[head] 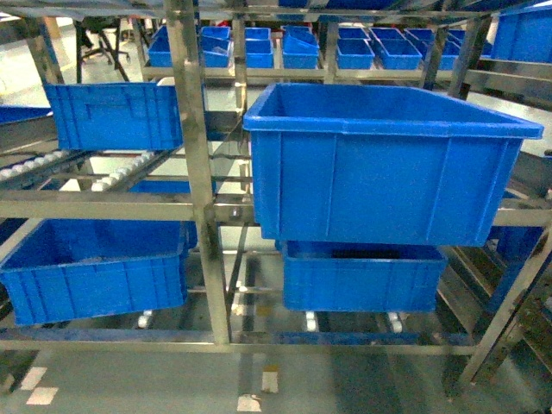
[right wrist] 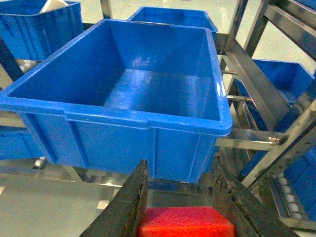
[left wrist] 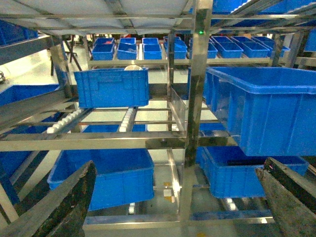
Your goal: Place magnetic block on left shelf second layer
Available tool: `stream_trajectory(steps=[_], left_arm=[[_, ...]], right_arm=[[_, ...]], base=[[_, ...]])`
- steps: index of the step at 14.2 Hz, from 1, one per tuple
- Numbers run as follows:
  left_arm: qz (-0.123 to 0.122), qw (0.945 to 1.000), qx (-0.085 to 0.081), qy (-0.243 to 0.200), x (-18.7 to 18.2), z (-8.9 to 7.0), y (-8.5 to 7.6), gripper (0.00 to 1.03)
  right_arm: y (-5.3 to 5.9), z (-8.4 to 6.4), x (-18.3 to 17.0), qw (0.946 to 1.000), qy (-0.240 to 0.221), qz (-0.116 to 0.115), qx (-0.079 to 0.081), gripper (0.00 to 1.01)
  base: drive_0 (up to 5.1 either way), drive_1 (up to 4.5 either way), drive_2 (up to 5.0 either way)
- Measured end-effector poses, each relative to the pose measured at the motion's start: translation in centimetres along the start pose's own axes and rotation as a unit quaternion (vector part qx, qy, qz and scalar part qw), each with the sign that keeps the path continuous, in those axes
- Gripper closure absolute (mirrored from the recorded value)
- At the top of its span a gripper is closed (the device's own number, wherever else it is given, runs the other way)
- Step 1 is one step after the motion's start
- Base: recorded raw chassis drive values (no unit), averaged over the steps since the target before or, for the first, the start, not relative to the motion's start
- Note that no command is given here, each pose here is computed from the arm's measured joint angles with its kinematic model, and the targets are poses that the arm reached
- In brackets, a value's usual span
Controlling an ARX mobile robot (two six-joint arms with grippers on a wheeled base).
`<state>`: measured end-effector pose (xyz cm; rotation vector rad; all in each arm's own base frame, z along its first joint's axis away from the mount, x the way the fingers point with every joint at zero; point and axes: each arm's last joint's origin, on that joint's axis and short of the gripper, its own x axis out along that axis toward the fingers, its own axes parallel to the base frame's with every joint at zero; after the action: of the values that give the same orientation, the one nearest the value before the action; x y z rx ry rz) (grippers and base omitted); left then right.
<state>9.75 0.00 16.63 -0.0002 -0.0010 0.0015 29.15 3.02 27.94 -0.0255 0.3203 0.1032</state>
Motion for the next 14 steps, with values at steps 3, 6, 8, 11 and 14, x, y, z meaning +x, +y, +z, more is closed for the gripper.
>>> stream_trajectory(steps=[3, 6, 8, 11, 14], left_arm=[[0.0, 1.0, 0.0, 0.0, 0.0, -0.01, 0.0, 0.05], [-0.001, 1.0, 0.0, 0.0, 0.0, -0.01, -0.01, 0.05], [-0.001, 1.0, 0.0, 0.002, 0.0, -0.03, -0.01, 0.05], [-0.001, 1.0, 0.0, 0.001, 0.0, -0.01, 0.0, 0.05], [-0.001, 1.0, 0.0, 0.001, 0.0, -0.02, -0.01, 0.05]], right_arm=[[-0.18, 0.16, -0.21, 1.0, -0.004, -0.004, 0.001, 0.68], [-0.17, 0.17, -0.21, 1.0, -0.004, -0.004, 0.001, 0.68], [-0.18, 0.14, -0.2, 1.0, -0.003, -0.004, 0.001, 0.68], [-0.15, 0.21, -0.21, 1.0, -0.006, -0.004, 0.001, 0.68], [-0.17, 0.19, -0.2, 1.0, -0.005, -0.004, 0.001, 0.68]], base=[[0.0, 4.14, -4.2], [0.1, 4.27, -4.0], [0.2, 4.33, -4.0], [0.1, 4.27, -4.0], [0.1, 4.23, -4.1]])
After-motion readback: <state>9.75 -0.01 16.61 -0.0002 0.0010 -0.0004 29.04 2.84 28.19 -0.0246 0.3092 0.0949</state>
